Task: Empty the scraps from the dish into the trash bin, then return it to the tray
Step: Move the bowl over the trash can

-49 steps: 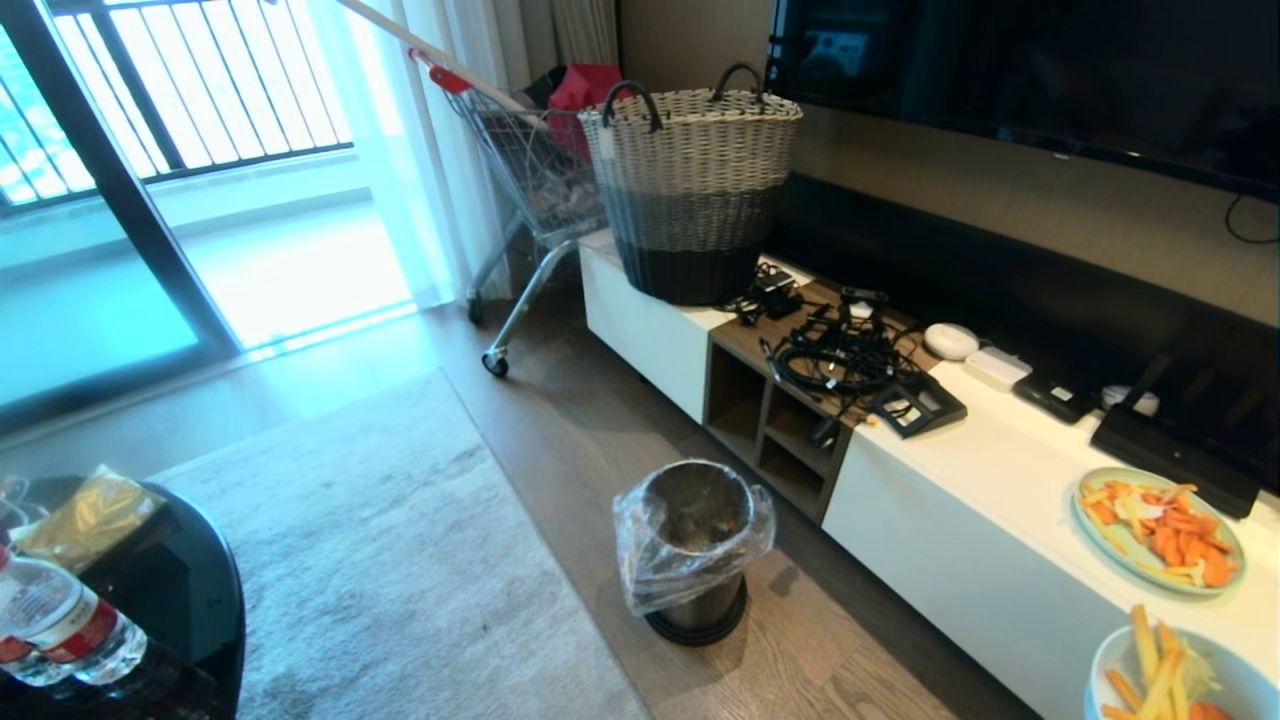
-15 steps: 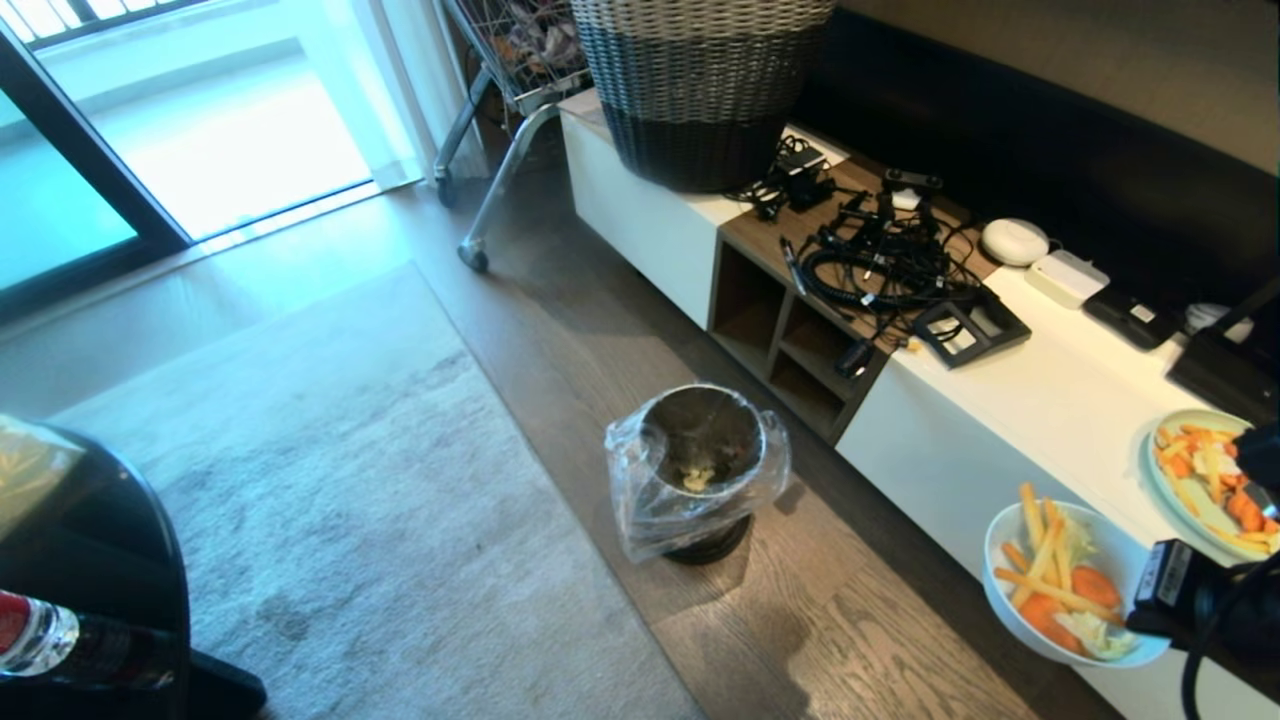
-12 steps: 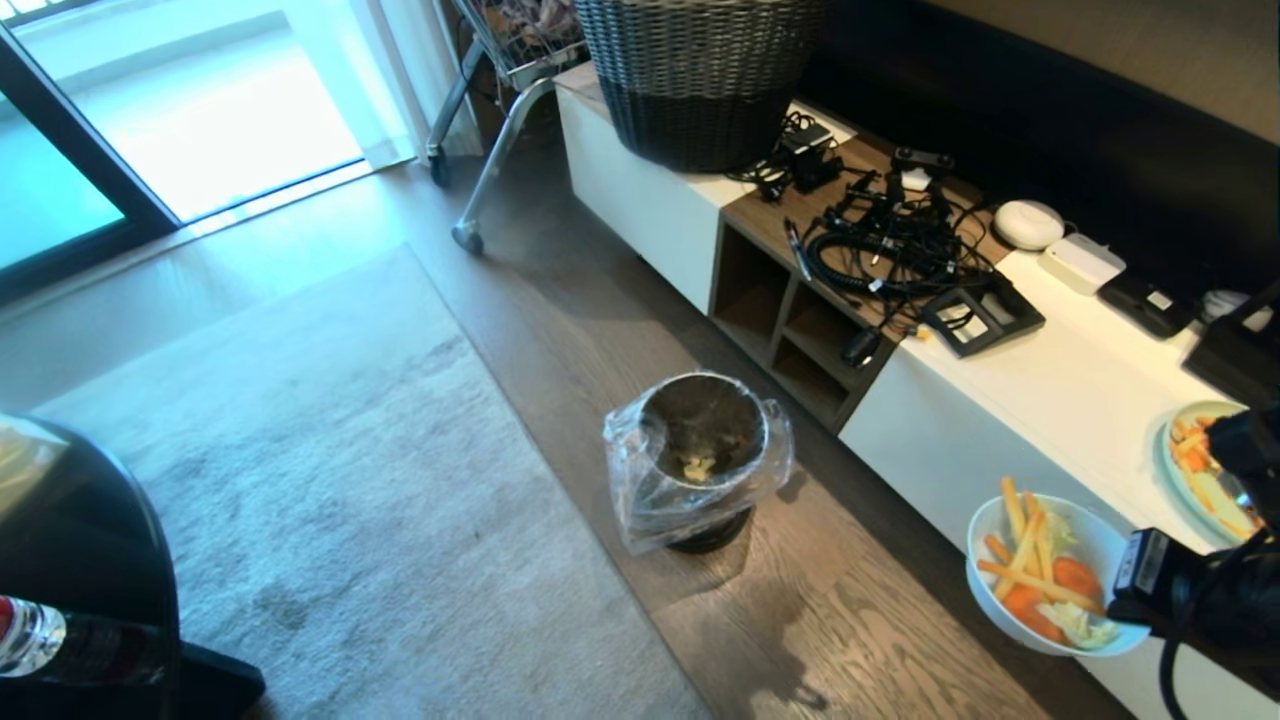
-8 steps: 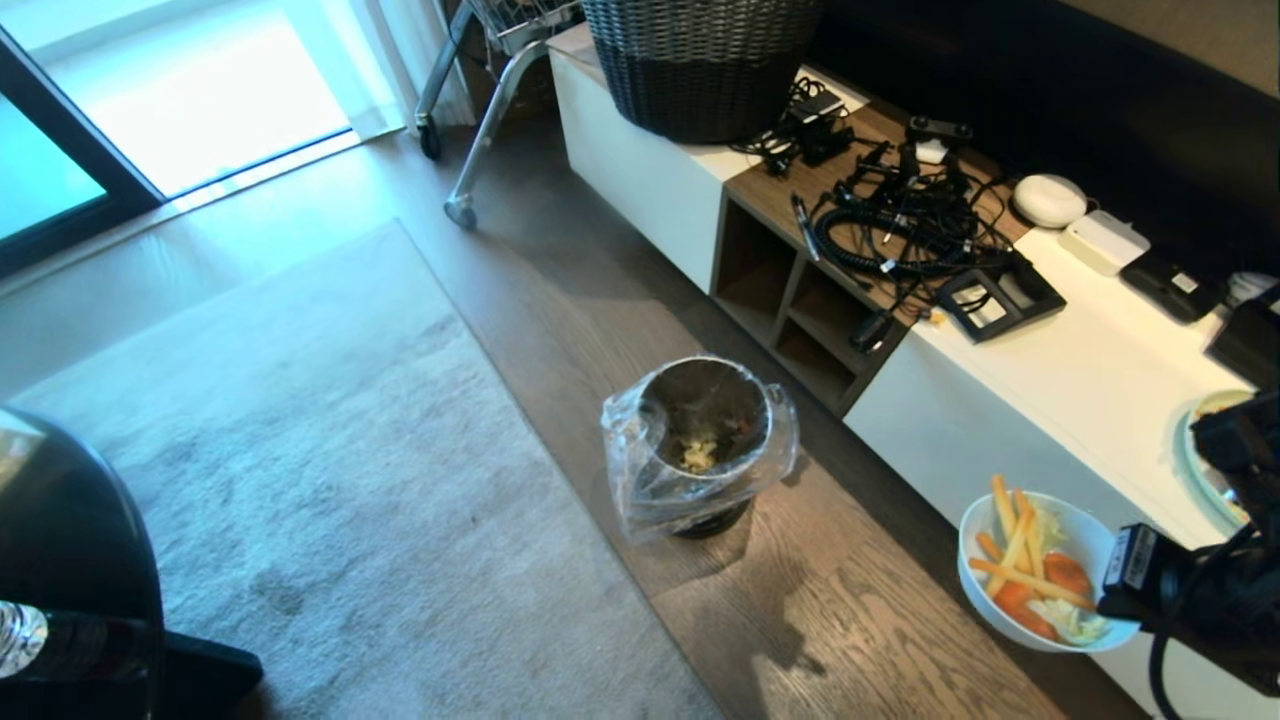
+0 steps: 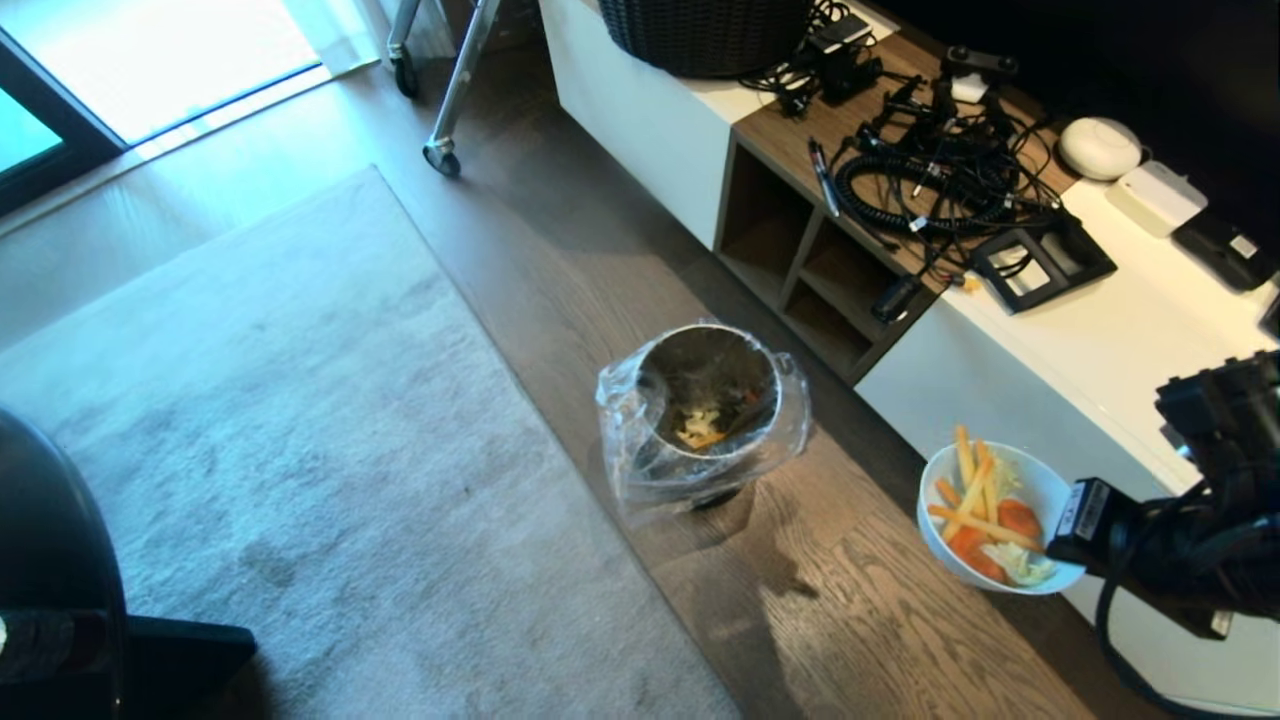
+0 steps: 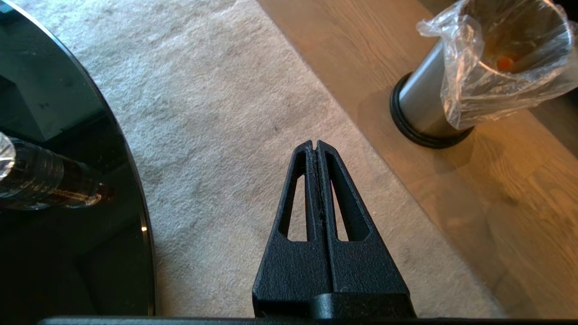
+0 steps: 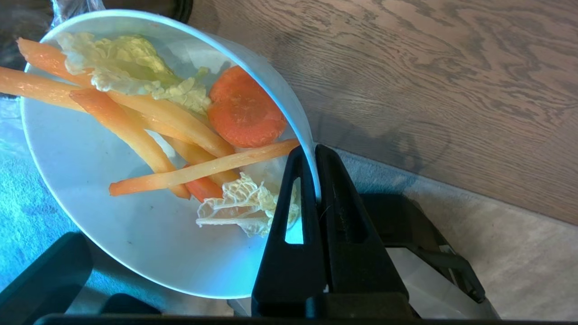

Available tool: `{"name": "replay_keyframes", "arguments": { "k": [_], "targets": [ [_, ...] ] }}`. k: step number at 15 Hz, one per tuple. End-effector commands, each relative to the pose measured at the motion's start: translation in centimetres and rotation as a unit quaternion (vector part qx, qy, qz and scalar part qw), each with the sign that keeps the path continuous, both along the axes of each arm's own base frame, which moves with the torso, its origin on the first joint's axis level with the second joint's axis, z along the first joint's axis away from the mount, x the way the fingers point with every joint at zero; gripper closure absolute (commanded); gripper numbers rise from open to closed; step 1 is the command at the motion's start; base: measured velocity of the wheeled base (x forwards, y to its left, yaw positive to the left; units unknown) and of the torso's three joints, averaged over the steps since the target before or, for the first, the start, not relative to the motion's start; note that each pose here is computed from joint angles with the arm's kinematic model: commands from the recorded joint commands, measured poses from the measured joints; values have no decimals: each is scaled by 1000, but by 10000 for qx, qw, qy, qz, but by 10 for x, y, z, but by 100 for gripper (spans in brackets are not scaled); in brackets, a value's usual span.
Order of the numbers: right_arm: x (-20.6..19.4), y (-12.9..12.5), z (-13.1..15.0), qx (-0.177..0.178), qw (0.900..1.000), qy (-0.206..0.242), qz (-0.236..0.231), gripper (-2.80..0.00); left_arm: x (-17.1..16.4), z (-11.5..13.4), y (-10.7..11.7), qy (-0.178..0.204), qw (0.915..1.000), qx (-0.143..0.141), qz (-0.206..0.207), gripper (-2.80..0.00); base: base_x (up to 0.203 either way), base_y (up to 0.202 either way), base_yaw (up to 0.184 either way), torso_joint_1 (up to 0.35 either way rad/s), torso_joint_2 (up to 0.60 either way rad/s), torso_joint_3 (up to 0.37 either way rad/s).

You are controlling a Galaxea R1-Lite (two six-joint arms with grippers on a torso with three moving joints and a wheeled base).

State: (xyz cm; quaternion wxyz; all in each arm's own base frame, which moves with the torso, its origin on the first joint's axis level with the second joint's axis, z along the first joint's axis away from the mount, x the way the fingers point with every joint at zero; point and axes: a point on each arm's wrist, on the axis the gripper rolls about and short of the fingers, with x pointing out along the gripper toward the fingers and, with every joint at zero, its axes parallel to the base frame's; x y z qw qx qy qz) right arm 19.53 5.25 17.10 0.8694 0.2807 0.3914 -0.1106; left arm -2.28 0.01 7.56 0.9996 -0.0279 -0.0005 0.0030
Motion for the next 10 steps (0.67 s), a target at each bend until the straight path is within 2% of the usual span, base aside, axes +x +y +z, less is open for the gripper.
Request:
{"name": "replay_keyframes", "arguments": {
  "k": [1,7,10],
  "targets": [
    [7,4,0,-1,10000,16,23,0,0,0,0,-3,10000,-5,0,0,0,0,0,10,3,-192],
    [20,10,6,19,9999,-68,72,0,0,0,0,3,10000,0,0,0,0,0,0,2,1,-195],
    [20,10,7,21,9999,-83,75,0,0,0,0,4,10000,3,0,0,0,0,0,1,2,-45]
  ]
}}
